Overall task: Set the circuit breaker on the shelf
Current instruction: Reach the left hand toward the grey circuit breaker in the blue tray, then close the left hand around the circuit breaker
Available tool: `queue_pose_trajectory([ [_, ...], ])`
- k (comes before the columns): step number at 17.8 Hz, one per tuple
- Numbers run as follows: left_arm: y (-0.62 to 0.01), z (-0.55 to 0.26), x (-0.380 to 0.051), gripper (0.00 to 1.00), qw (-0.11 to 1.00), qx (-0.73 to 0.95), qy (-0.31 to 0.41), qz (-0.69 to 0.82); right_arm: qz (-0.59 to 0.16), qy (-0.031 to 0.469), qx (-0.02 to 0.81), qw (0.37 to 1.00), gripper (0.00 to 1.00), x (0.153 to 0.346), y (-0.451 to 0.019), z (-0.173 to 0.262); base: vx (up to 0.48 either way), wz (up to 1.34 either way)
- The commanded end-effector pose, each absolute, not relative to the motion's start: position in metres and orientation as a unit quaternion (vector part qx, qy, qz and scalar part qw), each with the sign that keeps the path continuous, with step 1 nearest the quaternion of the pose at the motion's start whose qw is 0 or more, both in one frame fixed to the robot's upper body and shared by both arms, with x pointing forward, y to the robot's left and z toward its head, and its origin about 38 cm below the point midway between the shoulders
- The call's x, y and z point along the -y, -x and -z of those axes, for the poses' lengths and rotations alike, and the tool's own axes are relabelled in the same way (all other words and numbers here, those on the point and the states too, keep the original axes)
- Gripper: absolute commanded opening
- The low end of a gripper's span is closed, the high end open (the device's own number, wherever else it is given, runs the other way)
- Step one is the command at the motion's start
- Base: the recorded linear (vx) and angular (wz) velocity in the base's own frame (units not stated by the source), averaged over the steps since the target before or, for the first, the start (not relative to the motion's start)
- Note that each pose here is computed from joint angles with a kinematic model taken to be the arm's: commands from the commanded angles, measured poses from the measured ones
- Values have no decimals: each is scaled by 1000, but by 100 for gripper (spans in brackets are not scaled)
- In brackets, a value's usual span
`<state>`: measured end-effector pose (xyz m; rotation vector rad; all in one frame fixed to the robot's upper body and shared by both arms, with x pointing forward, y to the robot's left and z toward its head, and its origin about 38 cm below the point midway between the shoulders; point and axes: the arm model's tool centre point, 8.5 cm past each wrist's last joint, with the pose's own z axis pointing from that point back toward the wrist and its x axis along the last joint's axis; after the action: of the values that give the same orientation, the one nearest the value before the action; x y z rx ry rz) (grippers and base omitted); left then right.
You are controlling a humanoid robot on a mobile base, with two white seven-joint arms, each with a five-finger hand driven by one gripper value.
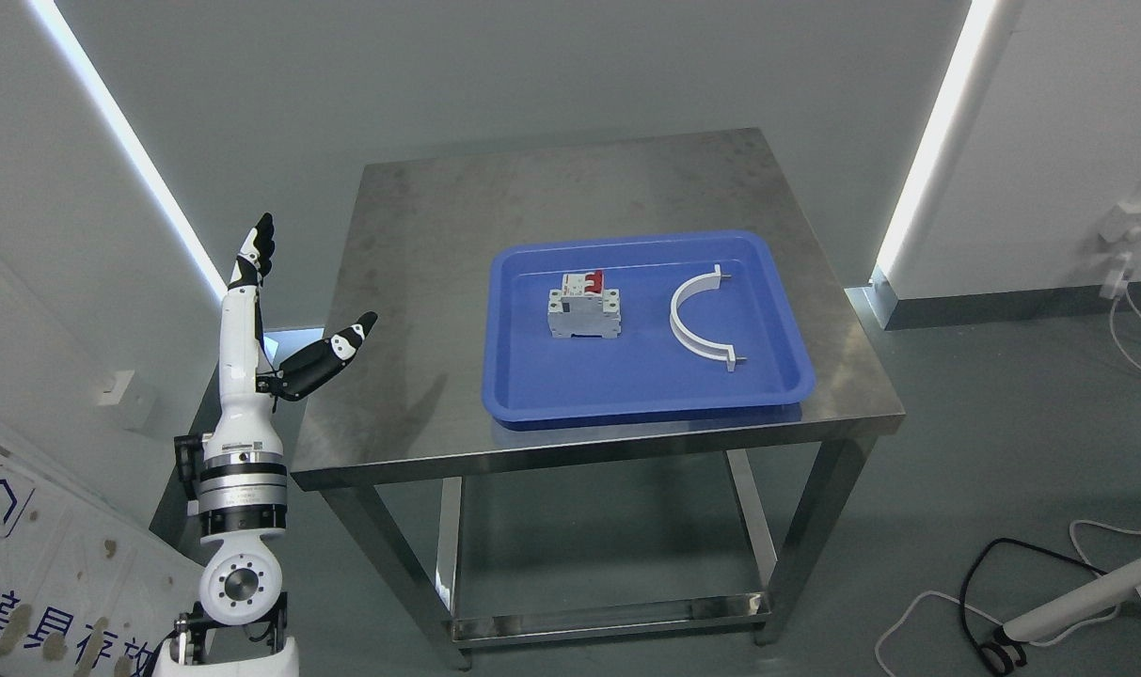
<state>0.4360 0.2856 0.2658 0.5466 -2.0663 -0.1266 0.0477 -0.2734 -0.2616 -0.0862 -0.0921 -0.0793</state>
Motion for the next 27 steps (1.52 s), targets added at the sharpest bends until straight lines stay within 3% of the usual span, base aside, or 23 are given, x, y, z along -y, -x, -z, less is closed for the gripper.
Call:
queue_pose_trajectory([
  [1, -437, -266, -283, 100, 480, 849, -212, 59, 39, 53, 50, 997, 100, 285, -40, 261, 93, 137],
  [4, -445, -279, -258, 100, 467, 864, -171, 83, 39, 53, 50, 997, 100, 285, -40, 261, 92, 100],
  [8, -482, -299, -200, 100, 475, 823, -48, 308, 39, 53, 50, 997, 100, 285, -40, 261, 52, 65],
  [10, -494, -310, -172, 100, 467, 780, -26, 416, 39, 53, 50, 997, 100, 285, -40, 261, 17, 14],
  [17, -558, -308, -113, 99, 535, 625, -64, 566, 39, 53, 50, 997, 100, 285, -40, 261, -1, -8],
  [21, -575, -283, -109, 97, 567, 550, -66, 609, 39, 53, 50, 997, 100, 285, -40, 261, 0, 0],
  [27, -580, -270, -119, 89, 574, 508, -124, 630, 39, 53, 50, 997, 100, 285, -40, 261, 0, 0],
])
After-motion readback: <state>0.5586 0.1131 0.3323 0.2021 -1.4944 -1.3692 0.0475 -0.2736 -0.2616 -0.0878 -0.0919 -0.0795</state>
